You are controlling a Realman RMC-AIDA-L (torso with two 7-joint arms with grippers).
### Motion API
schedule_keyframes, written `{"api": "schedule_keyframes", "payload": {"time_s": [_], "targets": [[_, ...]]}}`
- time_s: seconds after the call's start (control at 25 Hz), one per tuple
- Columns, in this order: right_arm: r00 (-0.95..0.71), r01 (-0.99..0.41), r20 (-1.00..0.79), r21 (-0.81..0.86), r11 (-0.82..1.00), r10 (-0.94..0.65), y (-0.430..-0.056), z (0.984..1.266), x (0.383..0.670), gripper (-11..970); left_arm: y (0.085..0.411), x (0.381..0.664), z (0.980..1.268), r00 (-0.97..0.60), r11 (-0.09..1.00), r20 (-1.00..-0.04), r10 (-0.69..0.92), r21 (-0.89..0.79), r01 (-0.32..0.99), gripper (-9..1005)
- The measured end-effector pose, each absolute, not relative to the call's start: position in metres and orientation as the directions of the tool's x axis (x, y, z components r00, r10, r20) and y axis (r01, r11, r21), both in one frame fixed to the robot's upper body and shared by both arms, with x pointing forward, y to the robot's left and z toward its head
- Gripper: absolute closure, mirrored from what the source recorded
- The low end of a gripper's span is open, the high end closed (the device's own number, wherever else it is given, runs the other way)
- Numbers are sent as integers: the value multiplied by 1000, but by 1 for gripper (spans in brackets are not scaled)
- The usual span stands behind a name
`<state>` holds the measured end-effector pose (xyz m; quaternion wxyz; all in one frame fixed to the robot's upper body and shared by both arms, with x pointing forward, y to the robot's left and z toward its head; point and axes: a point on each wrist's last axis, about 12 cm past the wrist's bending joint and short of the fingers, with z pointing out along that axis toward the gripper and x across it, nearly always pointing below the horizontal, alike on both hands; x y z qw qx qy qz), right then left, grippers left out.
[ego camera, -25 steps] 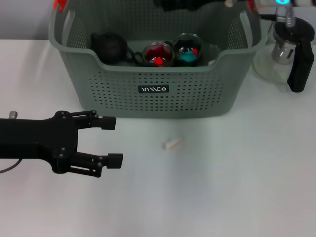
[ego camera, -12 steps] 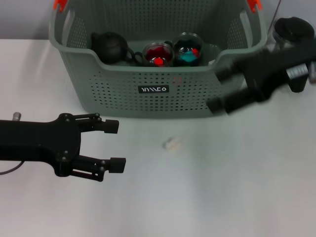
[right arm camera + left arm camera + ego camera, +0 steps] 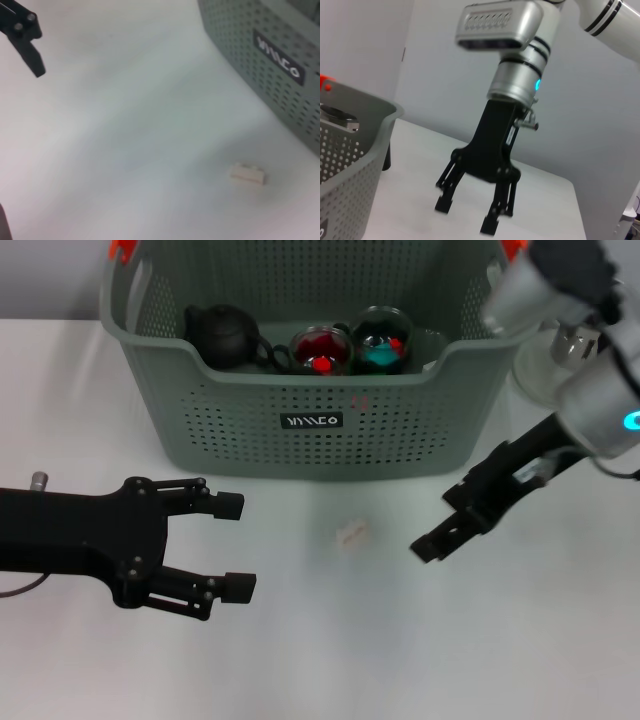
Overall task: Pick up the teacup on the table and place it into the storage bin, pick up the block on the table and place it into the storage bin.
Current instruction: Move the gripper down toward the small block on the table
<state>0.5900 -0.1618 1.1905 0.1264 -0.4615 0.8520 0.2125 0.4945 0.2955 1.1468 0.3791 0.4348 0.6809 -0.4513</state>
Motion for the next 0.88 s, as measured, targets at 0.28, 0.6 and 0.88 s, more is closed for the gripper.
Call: {"api": "schedule_keyframes", "payload": {"time_s": [0.28, 0.6, 0.88], "targets": [[-525, -851, -382, 218, 478, -761, -127, 1167, 599, 41, 296, 493, 1145, -334, 217, -910, 248, -284, 934, 46], [-508, -858, -426, 171, 485, -749, -105, 1144, 606, 43, 296, 492, 1145, -335, 215, -911, 242, -287, 934, 46], [-504, -856, -452, 146, 496, -736, -95, 1123, 604, 45, 296, 492, 1145, -336, 217, -911, 237, -288, 933, 46]]}}
